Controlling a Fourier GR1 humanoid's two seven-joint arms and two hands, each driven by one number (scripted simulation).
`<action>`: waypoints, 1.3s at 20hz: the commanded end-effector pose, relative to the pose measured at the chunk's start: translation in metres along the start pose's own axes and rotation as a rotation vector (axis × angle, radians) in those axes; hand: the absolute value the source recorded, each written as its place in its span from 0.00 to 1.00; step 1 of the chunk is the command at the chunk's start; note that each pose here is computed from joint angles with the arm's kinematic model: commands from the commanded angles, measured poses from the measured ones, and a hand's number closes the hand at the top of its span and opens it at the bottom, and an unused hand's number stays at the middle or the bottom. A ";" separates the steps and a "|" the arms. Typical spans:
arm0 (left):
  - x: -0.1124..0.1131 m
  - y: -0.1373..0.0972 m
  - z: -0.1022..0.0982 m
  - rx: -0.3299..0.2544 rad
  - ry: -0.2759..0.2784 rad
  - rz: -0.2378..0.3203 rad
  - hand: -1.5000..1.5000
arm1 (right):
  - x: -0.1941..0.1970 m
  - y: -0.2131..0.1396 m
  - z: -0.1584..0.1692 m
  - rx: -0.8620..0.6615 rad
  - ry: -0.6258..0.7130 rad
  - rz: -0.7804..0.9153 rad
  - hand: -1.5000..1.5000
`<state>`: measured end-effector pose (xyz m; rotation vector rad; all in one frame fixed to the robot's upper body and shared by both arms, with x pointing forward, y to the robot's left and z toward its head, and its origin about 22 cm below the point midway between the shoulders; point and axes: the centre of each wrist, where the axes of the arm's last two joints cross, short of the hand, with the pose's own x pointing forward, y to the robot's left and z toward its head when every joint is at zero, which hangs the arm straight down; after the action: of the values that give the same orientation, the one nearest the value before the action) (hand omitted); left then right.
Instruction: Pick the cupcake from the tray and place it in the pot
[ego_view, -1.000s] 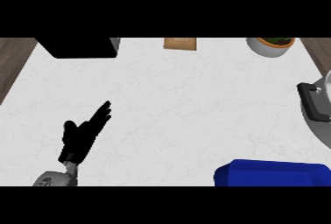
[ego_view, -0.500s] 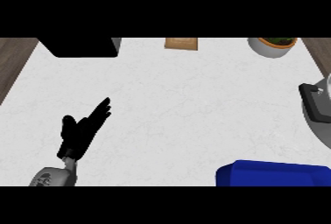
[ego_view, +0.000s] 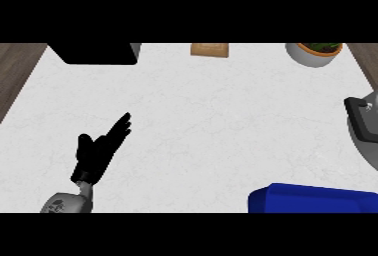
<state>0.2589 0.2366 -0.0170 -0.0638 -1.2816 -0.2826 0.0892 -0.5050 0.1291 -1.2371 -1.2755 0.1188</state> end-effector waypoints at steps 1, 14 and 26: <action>-0.013 0.009 0.015 -0.008 0.022 -0.019 0.50 | 0.036 0.017 -0.023 0.054 0.030 0.071 1.00; 0.002 0.001 -0.003 -0.044 -0.005 -0.009 0.50 | 0.052 0.084 -0.083 0.184 0.121 0.611 1.00; -0.003 0.001 0.002 -0.025 0.008 -0.010 0.50 | 0.082 0.176 -0.122 0.574 0.461 0.609 0.00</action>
<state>0.2646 0.2303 -0.0218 -0.0819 -1.2834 -0.3153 0.2789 -0.4696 0.0894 -1.0903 -0.4492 0.5299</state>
